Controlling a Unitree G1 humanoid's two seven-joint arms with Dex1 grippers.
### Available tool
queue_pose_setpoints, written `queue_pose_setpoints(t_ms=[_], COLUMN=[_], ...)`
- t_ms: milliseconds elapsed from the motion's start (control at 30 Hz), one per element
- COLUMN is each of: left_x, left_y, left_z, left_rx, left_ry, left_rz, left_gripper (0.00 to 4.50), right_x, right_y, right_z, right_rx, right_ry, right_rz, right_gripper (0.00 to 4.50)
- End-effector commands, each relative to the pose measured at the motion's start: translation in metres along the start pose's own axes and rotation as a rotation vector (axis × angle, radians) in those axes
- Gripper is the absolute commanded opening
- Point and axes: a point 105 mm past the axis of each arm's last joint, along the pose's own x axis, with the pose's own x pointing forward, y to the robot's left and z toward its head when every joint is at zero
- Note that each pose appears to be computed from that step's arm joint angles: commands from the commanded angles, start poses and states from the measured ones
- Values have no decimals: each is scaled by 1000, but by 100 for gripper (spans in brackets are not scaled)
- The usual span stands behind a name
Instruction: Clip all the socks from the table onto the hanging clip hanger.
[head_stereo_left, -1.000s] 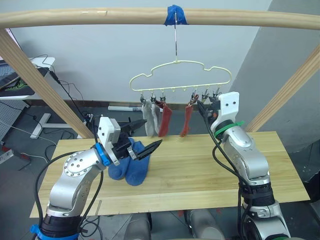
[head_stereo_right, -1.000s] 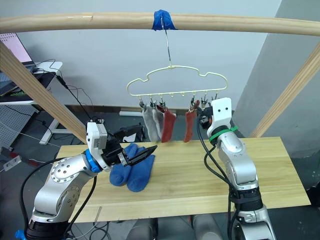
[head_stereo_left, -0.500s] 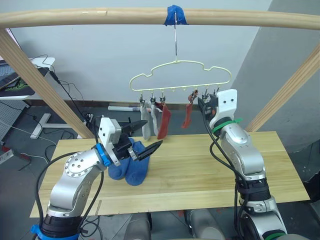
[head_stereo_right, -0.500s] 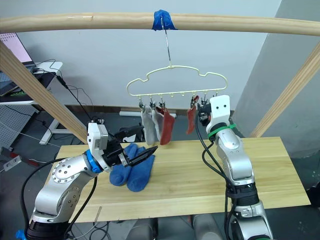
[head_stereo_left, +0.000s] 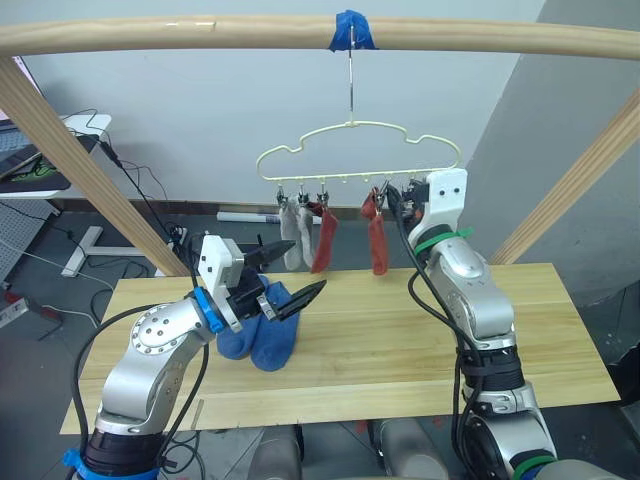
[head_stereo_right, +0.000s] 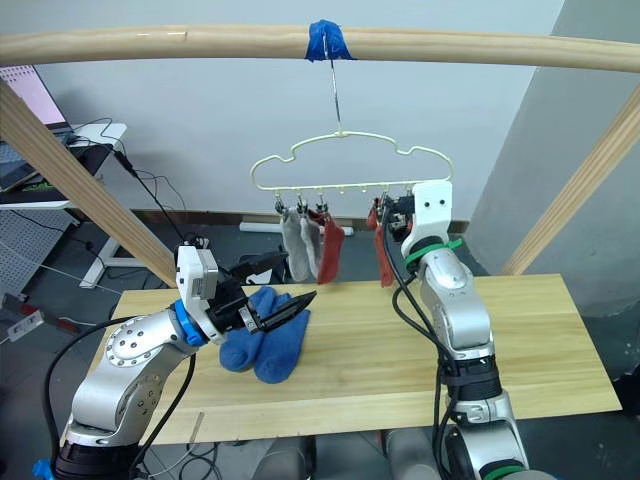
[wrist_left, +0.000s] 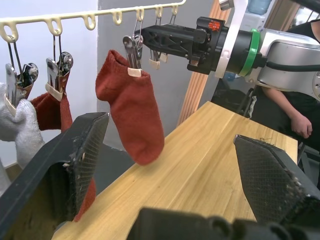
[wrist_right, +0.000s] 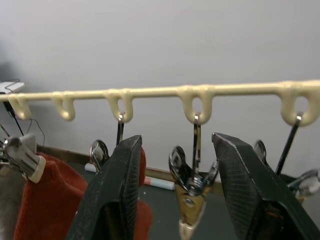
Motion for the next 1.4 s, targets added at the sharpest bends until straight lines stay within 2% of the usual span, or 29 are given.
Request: queue_pose_setpoints(t_ms=[33, 367, 467, 600, 667, 700, 833, 933, 1033, 1133, 1233, 1400], left_x=[1, 1, 1, 1, 2, 2, 2, -5, -20, -25, -18, -10], left_y=[-4, -4, -4, -4, -4, -5, -7, -6, 3, 14, 25, 39], left_z=[13, 13, 12, 12, 12, 12, 7, -21, -66, -105, -124, -152], left_rx=[44, 48, 50, 48, 50, 50, 29, -25, -58, -54, 15, 72], left_ry=[-40, -40, -37, -36, -36, -36, -21, 96, 293, 425, 479, 556], left_rz=[-10, -4, -3, -3, -3, -3, -6, 16, 75, 105, 91, 20], left_gripper=[450, 450, 450, 450, 450, 450, 450, 450, 450, 450, 450, 450], right_x=[2, 7, 8, 9, 9, 9, 6, 1, -6, -15, -19, -17], right_y=[-2, -2, -1, -2, -2, -2, -3, -7, -15, -20, -20, -20], right_z=[13, 13, 13, 13, 13, 13, 11, 12, 8, 7, 8, 10], right_rx=[18, 41, 52, 54, 53, 53, 52, 67, 72, 85, 61, 58], right_ry=[-46, -42, -43, -44, -44, -44, -31, -6, 74, 158, 200, 208], right_rz=[-10, -18, -19, -19, -19, -19, 23, 110, 204, 314, 386, 395], right_gripper=[232, 232, 171, 48, 12, 1, 1, 1, 1, 1, 1, 1])
